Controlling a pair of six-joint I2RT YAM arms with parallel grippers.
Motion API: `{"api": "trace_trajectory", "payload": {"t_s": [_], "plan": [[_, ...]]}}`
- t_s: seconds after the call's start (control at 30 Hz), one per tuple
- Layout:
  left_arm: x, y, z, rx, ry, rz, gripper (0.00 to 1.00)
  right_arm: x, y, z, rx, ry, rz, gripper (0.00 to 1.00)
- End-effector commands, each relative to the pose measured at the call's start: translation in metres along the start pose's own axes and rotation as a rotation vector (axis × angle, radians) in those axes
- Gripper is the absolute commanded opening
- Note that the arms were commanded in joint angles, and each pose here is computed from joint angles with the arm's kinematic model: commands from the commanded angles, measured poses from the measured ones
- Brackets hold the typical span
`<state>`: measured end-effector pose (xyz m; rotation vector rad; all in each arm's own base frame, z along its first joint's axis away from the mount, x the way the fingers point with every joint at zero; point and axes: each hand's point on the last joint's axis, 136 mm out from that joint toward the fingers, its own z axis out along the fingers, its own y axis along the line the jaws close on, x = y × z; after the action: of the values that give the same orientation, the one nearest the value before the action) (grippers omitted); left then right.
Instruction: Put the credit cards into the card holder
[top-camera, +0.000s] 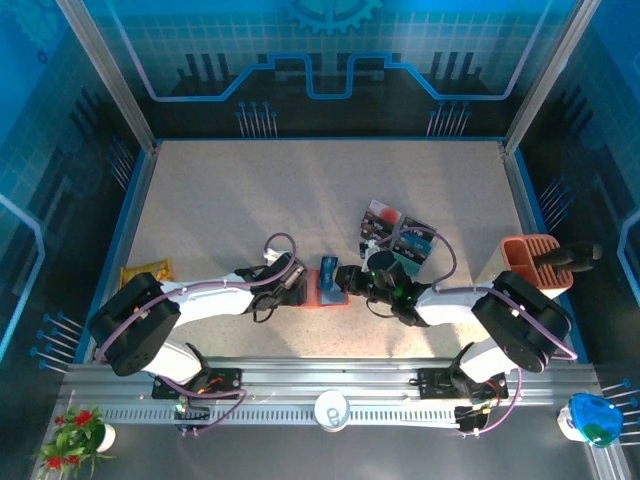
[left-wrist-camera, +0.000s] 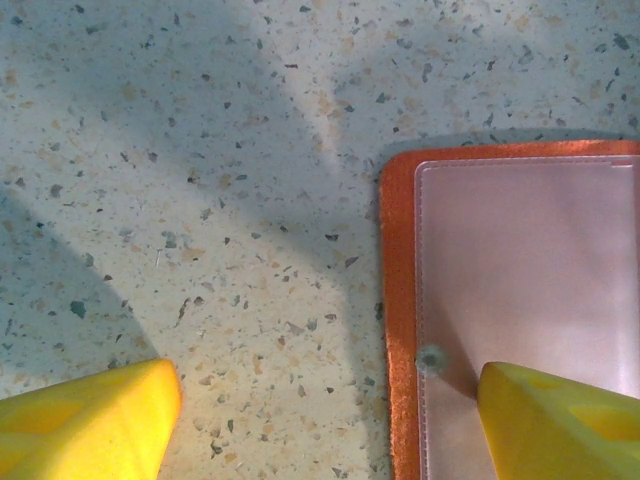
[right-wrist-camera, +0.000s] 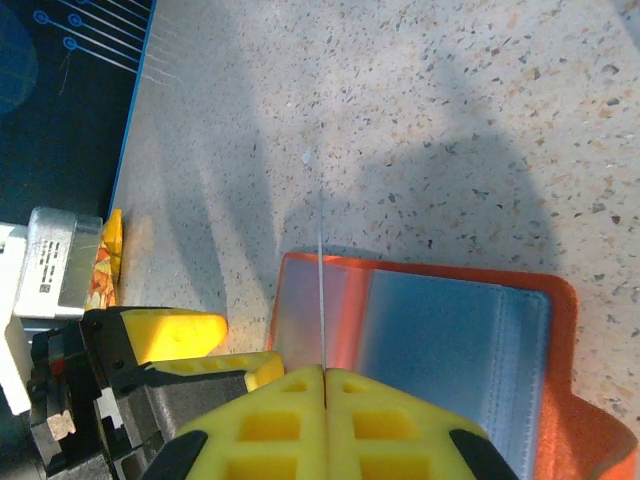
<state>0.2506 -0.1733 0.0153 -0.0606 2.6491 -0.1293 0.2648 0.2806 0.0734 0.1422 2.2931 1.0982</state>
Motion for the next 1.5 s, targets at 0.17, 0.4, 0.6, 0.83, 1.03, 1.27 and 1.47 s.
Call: {"api": "trace_trajectory", "payload": {"t_s": [0.17,0.4,0.6,0.83,1.03,1.27,1.47], "plan": [[0.013,0.012,0.006,-0.031,0.031,-0.001,0.80,0.014,-0.005,0.008,-0.022,0.014,0.033,0.00],[0.014,0.011,0.007,-0.026,0.031,0.000,0.80,0.022,-0.009,0.012,-0.025,0.035,0.054,0.00],[0.015,0.012,0.007,-0.027,0.031,0.001,0.80,0.029,-0.010,0.016,-0.031,0.049,0.071,0.00],[0.015,0.013,0.006,-0.026,0.029,0.000,0.80,0.034,-0.014,0.017,-0.026,0.055,0.087,0.00],[0.015,0.012,0.006,-0.024,0.027,0.001,0.80,0.038,-0.020,0.014,0.004,0.071,0.101,0.00],[0.016,0.013,0.007,-0.028,0.029,0.003,0.80,0.044,-0.023,0.016,0.043,0.124,0.101,0.00],[0.016,0.014,0.008,-0.029,0.028,0.004,0.80,0.047,-0.022,0.017,0.053,0.149,0.098,0.00]]}}
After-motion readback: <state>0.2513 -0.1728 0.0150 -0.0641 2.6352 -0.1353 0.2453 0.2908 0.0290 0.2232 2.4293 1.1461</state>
